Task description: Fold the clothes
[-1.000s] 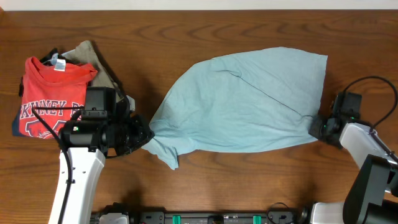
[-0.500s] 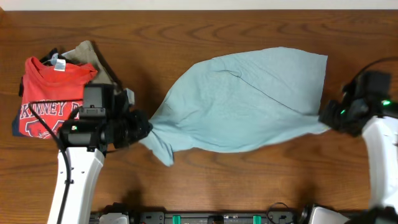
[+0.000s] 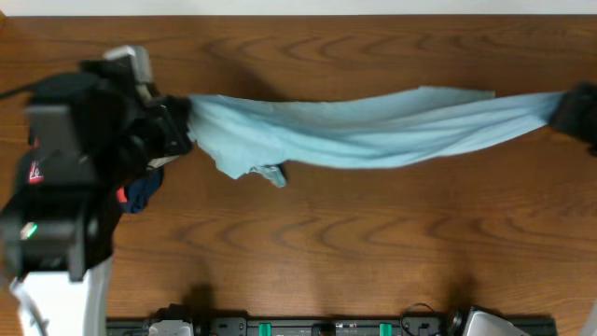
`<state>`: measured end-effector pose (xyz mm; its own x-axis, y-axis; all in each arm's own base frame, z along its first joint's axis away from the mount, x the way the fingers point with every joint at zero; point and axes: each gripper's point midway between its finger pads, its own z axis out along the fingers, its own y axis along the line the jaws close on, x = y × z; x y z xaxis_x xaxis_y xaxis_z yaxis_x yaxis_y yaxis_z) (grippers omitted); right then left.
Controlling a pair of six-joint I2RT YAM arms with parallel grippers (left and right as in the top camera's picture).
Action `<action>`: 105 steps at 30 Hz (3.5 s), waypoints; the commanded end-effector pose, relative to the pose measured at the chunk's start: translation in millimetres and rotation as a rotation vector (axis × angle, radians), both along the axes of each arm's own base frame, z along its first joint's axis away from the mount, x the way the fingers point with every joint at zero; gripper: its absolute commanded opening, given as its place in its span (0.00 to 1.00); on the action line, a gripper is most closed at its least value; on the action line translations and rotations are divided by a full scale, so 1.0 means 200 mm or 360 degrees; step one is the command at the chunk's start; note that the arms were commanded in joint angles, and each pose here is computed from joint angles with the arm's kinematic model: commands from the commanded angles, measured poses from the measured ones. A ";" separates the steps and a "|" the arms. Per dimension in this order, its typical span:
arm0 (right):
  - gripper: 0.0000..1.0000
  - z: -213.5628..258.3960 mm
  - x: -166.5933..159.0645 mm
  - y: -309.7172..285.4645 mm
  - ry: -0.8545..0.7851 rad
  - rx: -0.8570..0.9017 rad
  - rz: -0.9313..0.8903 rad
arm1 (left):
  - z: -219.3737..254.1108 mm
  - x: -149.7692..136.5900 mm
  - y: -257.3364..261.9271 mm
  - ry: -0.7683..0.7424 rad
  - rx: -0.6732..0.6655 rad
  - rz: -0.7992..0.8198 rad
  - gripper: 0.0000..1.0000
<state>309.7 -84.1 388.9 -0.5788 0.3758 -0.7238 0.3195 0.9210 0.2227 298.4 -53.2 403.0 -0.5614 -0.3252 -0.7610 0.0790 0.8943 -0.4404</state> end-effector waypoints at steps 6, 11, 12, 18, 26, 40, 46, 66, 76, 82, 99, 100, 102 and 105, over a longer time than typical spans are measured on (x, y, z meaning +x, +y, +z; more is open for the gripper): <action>0.01 0.48 -0.21 -0.15 -0.0383 -0.0183 -0.0242 | 0.55 -0.18 0.11 -0.0531 0.0061 0.0135 0.06; 0.01 0.47 -0.20 -0.17 -0.0369 -0.0176 -0.0249 | 0.51 -0.11 0.11 -0.0476 0.0057 0.0130 0.06; 0.01 0.45 -0.18 -0.17 -0.0343 -0.0164 -0.0247 | 0.48 -0.09 0.11 -0.0443 0.0051 0.0116 0.06; 0.01 0.24 0.04 -0.21 -0.0151 -0.0037 -0.0132 | 0.26 0.18 0.03 -0.0199 0.0004 -0.0010 0.06; 0.01 -0.06 0.55 -0.30 -0.0042 0.0032 -0.0030 | -0.05 0.72 -0.08 -0.0082 0.0029 -0.0117 0.06; 0.01 0.57 0.85 -0.44 -0.0930 -0.0022 -0.0103 | 0.57 1.06 0.09 -0.0944 0.0105 0.0184 0.06; 0.01 0.67 0.70 -0.58 -0.0933 -0.0126 -0.0290 | 0.92 0.90 0.18 -0.1148 0.0109 0.0212 0.06; 0.01 -0.66 0.26 -0.51 0.0689 0.0073 -0.0395 | -0.67 0.44 -0.23 0.1008 0.0124 -0.0239 0.06; 0.01 -0.87 0.15 -0.50 0.0915 0.0090 -0.0419 | -1.03 0.42 -0.73 0.1165 0.0273 -0.0601 0.51; 0.01 -0.88 0.15 -0.50 0.0919 0.0091 -0.0418 | -1.32 0.35 -1.04 0.1290 0.0392 -0.0808 0.69; 0.01 -0.88 0.15 -0.50 0.0922 0.0093 -0.0418 | -1.85 0.23 -1.80 0.1024 0.0521 -0.1249 0.78; 0.01 -0.88 0.15 -0.50 0.0924 0.0093 -0.0417 | -1.87 0.24 -1.83 0.0993 0.0511 -0.1258 0.78; 0.01 -0.88 0.15 -0.50 0.0927 0.0095 -0.0417 | -1.88 0.26 -1.88 0.0933 0.0492 -0.1272 0.78; 0.01 -0.88 0.15 -0.50 0.0927 0.0095 -0.0417 | -1.89 0.31 -1.95 0.0837 0.0454 -0.1285 0.78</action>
<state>339.8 -184.6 215.7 -0.7404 0.6024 -0.2982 0.6291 0.7773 0.0085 353.4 -438.5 29.2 -0.8320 0.4563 -0.3157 0.5516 0.7415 -0.3820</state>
